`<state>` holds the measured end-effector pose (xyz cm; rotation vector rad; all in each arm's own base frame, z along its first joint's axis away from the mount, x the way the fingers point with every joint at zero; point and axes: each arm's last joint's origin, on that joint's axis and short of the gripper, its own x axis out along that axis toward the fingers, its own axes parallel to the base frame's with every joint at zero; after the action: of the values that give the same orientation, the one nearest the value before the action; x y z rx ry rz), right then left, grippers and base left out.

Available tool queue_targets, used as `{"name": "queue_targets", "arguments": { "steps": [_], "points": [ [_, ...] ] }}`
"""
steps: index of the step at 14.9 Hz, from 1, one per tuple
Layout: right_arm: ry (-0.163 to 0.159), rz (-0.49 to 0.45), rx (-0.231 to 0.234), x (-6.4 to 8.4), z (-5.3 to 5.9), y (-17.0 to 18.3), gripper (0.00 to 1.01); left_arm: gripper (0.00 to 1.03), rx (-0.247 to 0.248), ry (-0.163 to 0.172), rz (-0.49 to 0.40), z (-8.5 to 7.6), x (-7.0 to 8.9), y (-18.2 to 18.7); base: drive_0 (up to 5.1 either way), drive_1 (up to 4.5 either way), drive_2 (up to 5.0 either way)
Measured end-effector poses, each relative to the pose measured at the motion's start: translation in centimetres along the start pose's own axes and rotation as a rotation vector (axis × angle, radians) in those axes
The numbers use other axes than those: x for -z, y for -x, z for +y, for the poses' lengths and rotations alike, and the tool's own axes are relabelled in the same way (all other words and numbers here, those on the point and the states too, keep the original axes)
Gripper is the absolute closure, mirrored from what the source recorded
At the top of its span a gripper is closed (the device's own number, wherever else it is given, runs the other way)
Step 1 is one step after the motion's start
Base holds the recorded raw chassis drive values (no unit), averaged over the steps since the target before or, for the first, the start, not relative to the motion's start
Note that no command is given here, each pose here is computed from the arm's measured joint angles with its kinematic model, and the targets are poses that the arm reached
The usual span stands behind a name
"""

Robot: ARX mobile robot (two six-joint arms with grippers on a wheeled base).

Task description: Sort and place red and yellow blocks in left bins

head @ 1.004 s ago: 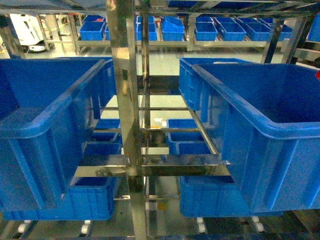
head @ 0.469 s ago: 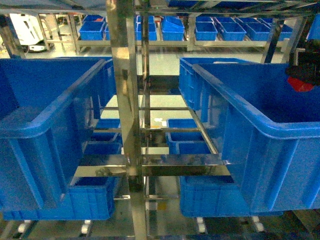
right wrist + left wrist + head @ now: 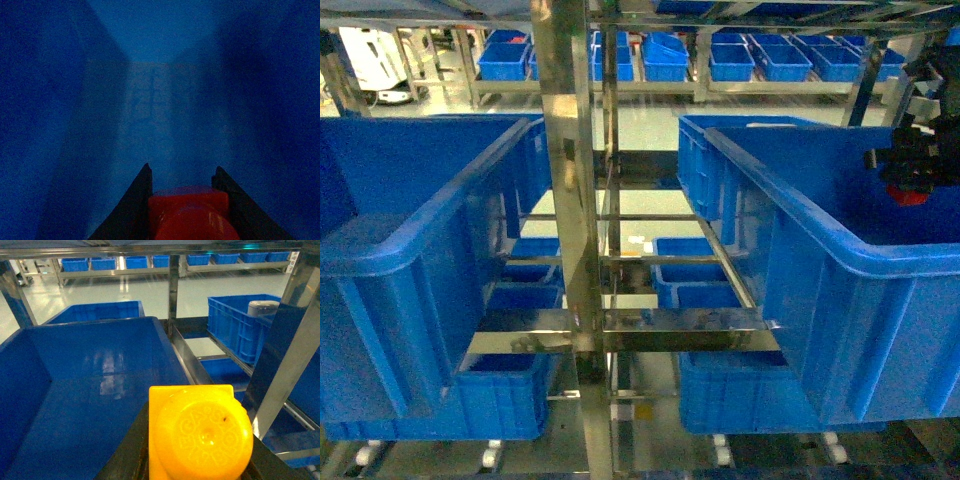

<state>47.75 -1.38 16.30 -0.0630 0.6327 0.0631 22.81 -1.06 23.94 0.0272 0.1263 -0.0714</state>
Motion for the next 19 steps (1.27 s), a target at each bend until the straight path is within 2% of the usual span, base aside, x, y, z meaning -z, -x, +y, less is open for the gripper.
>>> {"name": "queue_targets", "arguments": {
  "steps": [1, 4, 7, 9, 10, 12, 15, 16, 17, 19],
  "points": [
    [0.002, 0.041, 0.033, 0.1, -0.1, -1.0, 0.72, 0.76, 0.000, 0.000, 0.000, 0.0, 0.0, 0.0, 0.0, 0.00, 0.0],
    [-0.014, 0.159, 0.038, 1.4, -0.5, -2.3, 0.72, 0.76, 0.000, 0.000, 0.000, 0.0, 0.0, 0.0, 0.0, 0.00, 0.0],
    [-0.025, 0.151, 0.068, 1.6, -1.5, -2.5, 0.72, 0.76, 0.000, 0.000, -0.001, 0.0, 0.0, 0.0, 0.0, 0.00, 0.0],
    [-0.023, 0.101, 0.072, 1.1, -1.5, -2.5, 0.71, 0.76, 0.000, 0.000, -0.001, 0.0, 0.0, 0.0, 0.0, 0.00, 0.0],
    [-0.028, 0.092, 0.060, 1.0, -1.4, -2.5, 0.60, 0.76, 0.000, 0.000, -0.001, 0.0, 0.0, 0.0, 0.0, 0.00, 0.0],
    [-0.037, 0.072, 0.030, 0.6, -0.4, -2.1, 0.40, 0.76, 0.000, 0.000, -0.001, 0.0, 0.0, 0.0, 0.0, 0.00, 0.0],
    [-0.046, 0.011, -0.015, -0.3, 1.1, 0.1, 0.08, 0.76, 0.000, 0.000, -0.001, 0.0, 0.0, 0.0, 0.0, 0.00, 0.0],
    [-0.053, -0.023, -0.028, -0.6, 1.6, 1.2, 0.01, 0.76, 0.000, 0.000, 0.000, 0.0, 0.0, 0.0, 0.0, 0.00, 0.0],
    [-0.056, -0.034, -0.041, -0.3, 1.8, 2.5, 0.04, 0.76, 0.000, 0.000, -0.002, 0.0, 0.0, 0.0, 0.0, 0.00, 0.0],
    [-0.062, -0.012, -0.063, 1.1, 2.0, 5.5, 0.03, 0.76, 0.000, 0.000, -0.001, 0.0, 0.0, 0.0, 0.0, 0.00, 0.0]
  ]
}}
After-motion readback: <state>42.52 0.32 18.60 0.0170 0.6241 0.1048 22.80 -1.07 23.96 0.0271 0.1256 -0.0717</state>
